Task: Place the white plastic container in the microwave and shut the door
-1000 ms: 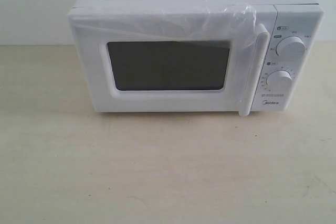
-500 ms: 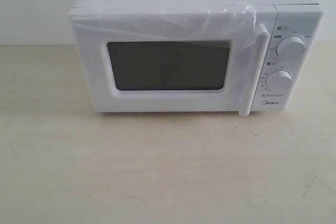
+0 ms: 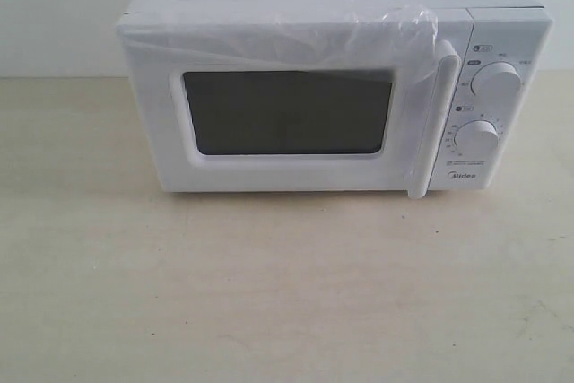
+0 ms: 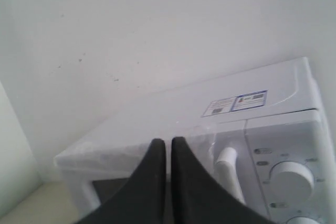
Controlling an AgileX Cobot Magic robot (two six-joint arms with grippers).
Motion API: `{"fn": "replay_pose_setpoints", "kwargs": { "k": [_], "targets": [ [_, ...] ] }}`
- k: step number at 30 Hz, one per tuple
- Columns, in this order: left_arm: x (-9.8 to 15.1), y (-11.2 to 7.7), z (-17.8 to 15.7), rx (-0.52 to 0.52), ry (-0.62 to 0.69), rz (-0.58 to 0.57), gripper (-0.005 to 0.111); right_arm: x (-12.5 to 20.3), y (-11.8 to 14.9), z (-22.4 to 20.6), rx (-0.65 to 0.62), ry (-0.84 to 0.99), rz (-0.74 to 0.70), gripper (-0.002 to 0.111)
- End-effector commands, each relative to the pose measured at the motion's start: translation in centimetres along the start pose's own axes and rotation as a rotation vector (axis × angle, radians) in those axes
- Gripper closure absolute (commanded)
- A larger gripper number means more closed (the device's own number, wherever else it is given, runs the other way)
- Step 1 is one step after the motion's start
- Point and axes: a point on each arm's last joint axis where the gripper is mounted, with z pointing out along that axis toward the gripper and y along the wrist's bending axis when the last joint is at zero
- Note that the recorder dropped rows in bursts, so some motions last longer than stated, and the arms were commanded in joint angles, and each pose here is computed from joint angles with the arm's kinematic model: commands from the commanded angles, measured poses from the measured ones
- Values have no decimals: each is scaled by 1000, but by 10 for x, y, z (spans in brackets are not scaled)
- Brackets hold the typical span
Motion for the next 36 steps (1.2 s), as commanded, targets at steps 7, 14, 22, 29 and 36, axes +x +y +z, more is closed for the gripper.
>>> {"fn": "replay_pose_setpoints", "kwargs": {
  "k": [7,14,22,29,36],
  "targets": [
    [1,0,0,-5,-1,-11,102,-21,-25,-18,264,-192,-46,108],
    [1,0,0,-5,-1,-11,102,-14,-24,-45,338,-165,-192,108],
    [1,0,0,-5,-1,-11,102,27,-38,-62,428,-147,-240,108],
    [1,0,0,-5,-1,-11,102,49,-51,-63,478,-100,-257,108],
    [1,0,0,-5,-1,-11,102,59,-45,-60,395,22,-317,108]
  ]
}}
